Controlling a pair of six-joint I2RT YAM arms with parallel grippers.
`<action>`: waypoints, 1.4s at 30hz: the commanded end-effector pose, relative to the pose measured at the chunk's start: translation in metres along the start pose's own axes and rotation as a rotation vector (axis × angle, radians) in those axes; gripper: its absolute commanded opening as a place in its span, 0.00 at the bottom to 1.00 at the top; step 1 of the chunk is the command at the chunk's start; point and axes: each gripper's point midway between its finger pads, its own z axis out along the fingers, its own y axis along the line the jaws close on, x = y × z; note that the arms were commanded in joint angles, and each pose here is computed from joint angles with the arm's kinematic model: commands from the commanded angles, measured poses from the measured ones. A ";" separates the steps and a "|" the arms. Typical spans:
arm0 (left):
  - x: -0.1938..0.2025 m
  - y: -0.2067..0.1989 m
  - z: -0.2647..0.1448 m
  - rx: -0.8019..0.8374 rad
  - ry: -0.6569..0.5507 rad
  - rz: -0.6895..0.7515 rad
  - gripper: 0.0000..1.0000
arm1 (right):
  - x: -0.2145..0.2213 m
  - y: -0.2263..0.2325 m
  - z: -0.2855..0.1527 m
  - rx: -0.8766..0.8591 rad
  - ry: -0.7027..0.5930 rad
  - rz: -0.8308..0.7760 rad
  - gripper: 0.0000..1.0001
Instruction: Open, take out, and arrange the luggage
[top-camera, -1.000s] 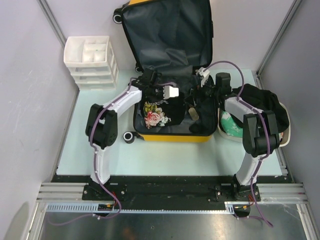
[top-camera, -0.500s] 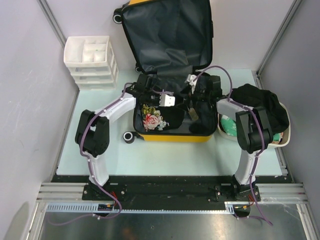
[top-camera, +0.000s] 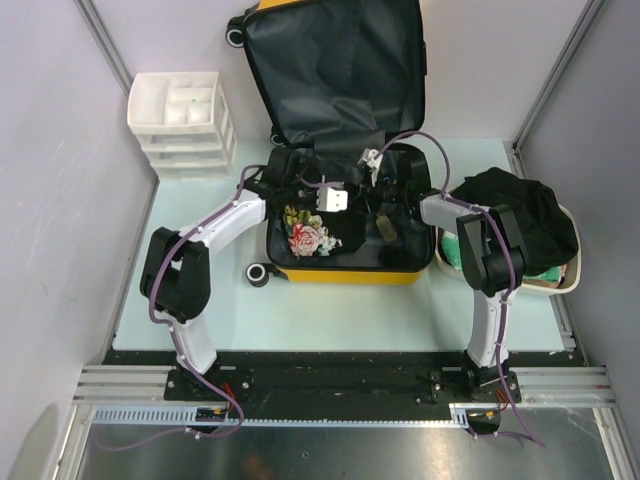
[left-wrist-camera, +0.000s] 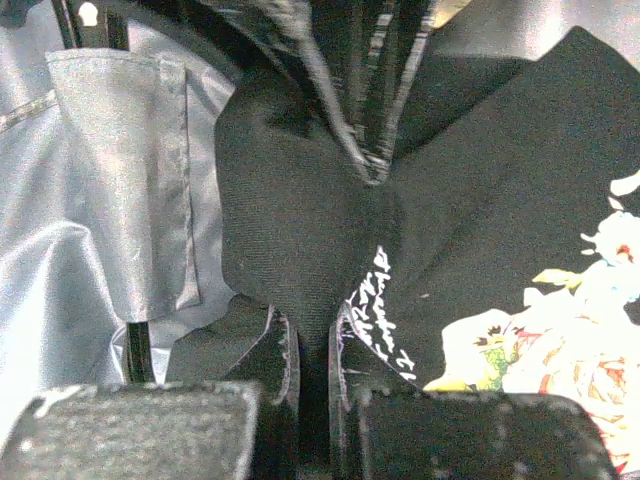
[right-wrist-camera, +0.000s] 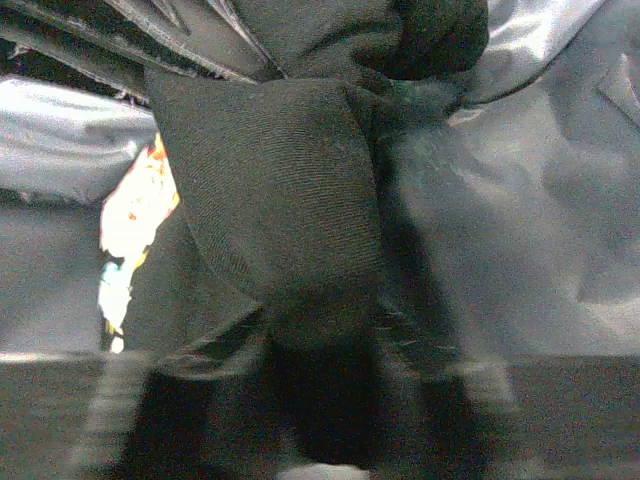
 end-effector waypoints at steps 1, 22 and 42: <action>-0.038 0.050 -0.034 -0.155 -0.086 0.035 0.00 | -0.052 -0.015 -0.013 0.066 -0.057 0.079 0.16; -0.024 0.070 -0.044 -0.254 -0.061 -0.468 0.89 | -0.150 0.030 -0.151 0.255 -0.030 0.754 0.00; -0.024 0.050 -0.037 -0.203 -0.076 -0.531 1.00 | -0.137 0.033 -0.359 0.778 0.378 0.674 0.00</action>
